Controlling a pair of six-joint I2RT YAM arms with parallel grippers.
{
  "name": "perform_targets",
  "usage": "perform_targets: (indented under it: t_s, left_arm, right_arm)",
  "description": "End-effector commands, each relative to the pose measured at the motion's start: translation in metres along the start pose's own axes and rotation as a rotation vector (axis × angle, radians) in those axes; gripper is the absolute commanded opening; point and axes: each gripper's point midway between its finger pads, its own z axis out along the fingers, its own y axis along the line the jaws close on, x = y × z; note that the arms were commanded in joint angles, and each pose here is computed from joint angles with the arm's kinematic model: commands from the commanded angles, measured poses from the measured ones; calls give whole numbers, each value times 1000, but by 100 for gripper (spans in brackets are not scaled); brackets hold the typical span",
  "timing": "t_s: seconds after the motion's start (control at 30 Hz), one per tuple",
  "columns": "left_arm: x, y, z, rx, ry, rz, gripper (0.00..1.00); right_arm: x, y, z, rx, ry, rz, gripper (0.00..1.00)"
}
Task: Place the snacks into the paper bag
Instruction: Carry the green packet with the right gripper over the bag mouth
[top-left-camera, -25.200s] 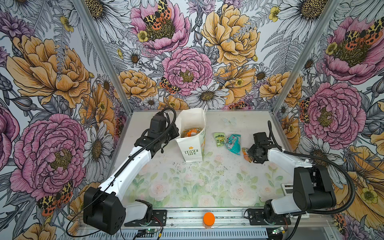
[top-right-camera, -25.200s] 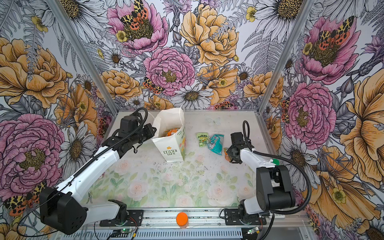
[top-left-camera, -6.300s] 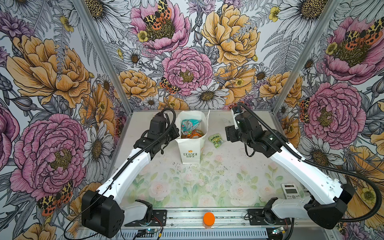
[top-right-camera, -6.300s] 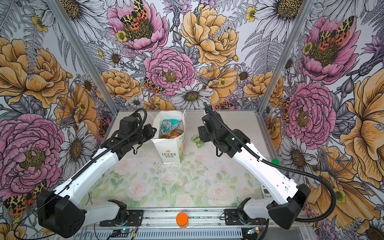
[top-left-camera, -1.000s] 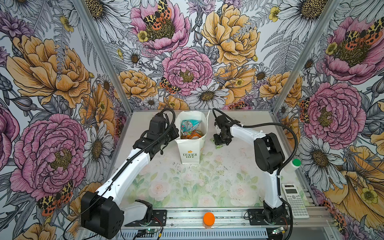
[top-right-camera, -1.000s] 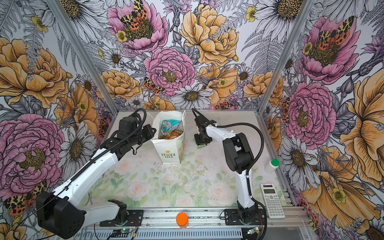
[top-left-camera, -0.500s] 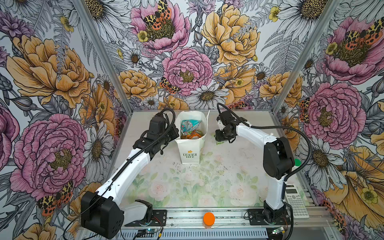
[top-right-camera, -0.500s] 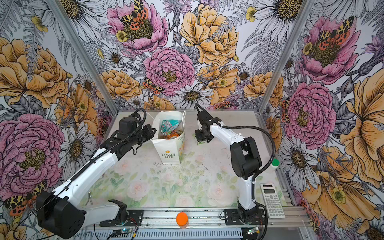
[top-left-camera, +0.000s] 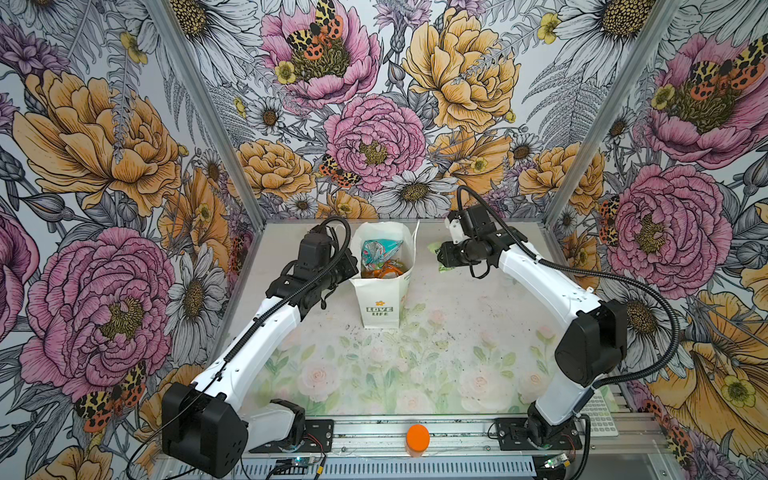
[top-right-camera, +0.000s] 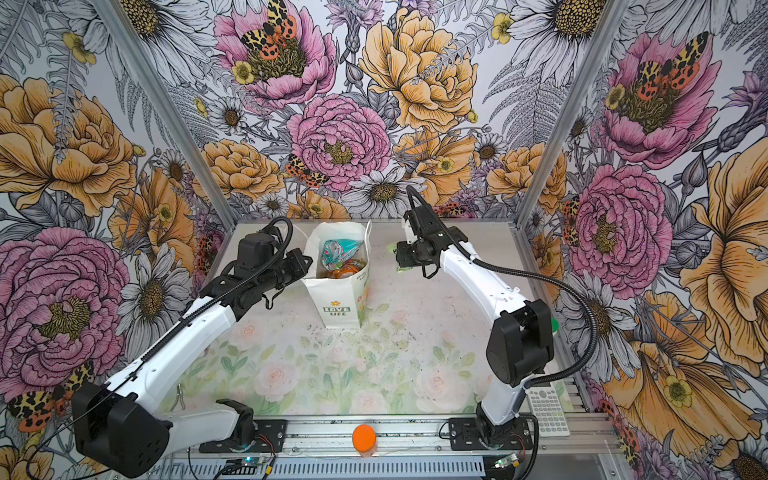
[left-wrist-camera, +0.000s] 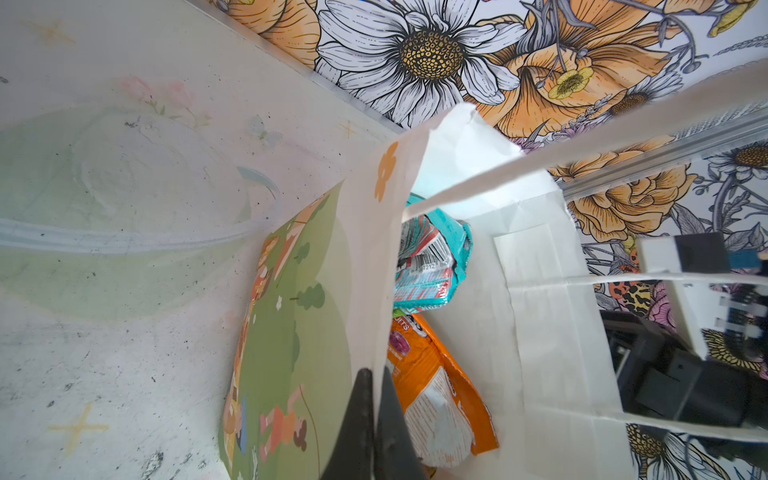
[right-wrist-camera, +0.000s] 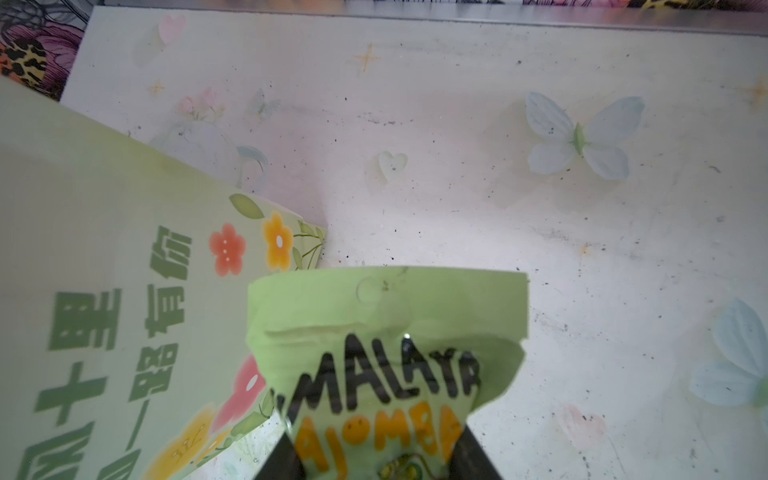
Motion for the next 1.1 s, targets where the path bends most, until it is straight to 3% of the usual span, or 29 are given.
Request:
perform_targets:
  t_s: [0.0, 0.37, 0.7, 0.9, 1.07]
  left_arm:
    - [-11, -6, -7, 38, -40, 4, 0]
    - [-10, -6, -7, 42, -40, 1, 0]
    - [-10, -7, -6, 46, -38, 1, 0]
    - [-12, -9, -6, 50, -40, 2, 0]
    - [-12, -9, -6, 51, -41, 2, 0]
  right_arm:
    - [-26, 6, -40, -15, -113, 24, 28]
    - [-55, 31, -128, -106, -311, 36, 28]
    - [-67, 64, -185, -215, -422, 8, 28]
    - [-70, 110, -206, -285, -464, -77, 28]
    - [-69, 150, -200, -342, -449, -131, 28]
